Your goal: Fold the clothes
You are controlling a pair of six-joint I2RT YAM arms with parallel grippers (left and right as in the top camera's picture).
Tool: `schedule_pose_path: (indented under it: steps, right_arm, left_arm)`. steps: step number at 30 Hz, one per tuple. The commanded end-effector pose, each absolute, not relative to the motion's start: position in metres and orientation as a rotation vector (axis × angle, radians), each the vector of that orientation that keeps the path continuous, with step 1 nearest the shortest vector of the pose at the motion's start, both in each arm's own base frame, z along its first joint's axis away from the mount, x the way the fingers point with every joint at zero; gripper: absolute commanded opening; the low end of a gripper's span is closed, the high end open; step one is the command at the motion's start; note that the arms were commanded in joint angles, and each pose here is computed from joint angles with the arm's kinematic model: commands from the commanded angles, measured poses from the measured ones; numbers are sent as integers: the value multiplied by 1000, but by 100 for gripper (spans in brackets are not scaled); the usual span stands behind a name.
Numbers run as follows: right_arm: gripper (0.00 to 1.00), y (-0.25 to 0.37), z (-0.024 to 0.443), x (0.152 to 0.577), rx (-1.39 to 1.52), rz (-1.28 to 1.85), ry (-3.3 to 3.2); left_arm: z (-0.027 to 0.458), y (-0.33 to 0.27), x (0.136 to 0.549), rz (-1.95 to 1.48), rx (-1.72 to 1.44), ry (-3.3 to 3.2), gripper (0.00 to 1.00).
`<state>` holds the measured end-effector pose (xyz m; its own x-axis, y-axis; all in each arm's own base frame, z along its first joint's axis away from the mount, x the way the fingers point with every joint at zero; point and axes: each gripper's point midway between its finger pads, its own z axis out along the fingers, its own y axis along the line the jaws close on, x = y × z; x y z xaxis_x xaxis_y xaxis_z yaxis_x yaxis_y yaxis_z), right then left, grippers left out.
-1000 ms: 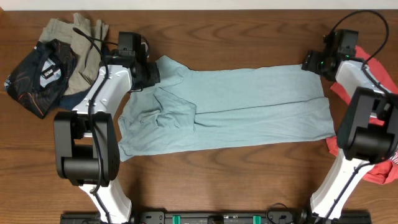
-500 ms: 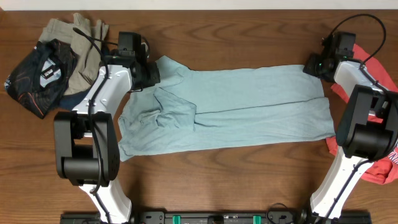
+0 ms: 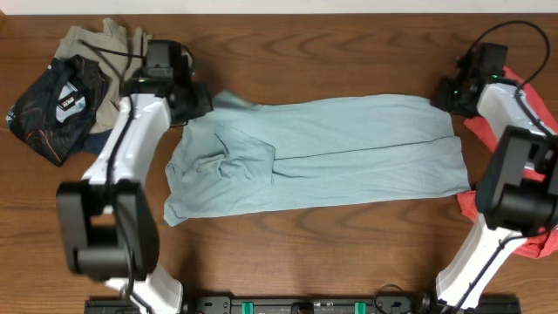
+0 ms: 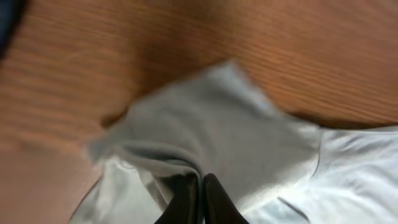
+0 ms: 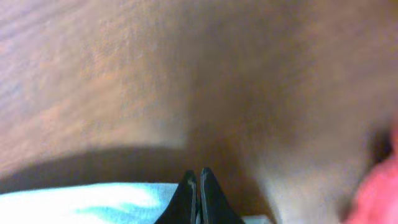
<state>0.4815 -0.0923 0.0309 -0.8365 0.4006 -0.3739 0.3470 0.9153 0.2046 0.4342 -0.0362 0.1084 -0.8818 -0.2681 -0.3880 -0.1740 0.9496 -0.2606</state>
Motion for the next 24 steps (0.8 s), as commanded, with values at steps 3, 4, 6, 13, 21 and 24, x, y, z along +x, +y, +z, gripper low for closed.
schedule_pose_path:
  steps: [3, 4, 6, 13, 21, 24]
  right_arm:
    - [1, -121, 76, 454, 601, 19, 2658]
    - [1, -126, 77, 445, 608, -28, 2685]
    - [1, -137, 77, 425, 641, -126, 2739]
    - [1, -153, 72, 387, 717, -249, 2850]
    - [2, -149, 68, 366, 721, -258, 2938]
    - [3, -146, 67, 356, 715, -258, 2985]
  left_arm:
    - [134, -36, 400, -308, -357, 2721, 6]
    - [133, -35, 391, -304, -365, 2753, 6]
    - [130, -35, 373, -293, -381, 2819, 6]
    - [117, -34, 328, -264, -429, 3003, 6]
    - [110, -33, 290, -236, -470, 3152, 6]
    - [110, -33, 280, -228, -480, 3194, 6]
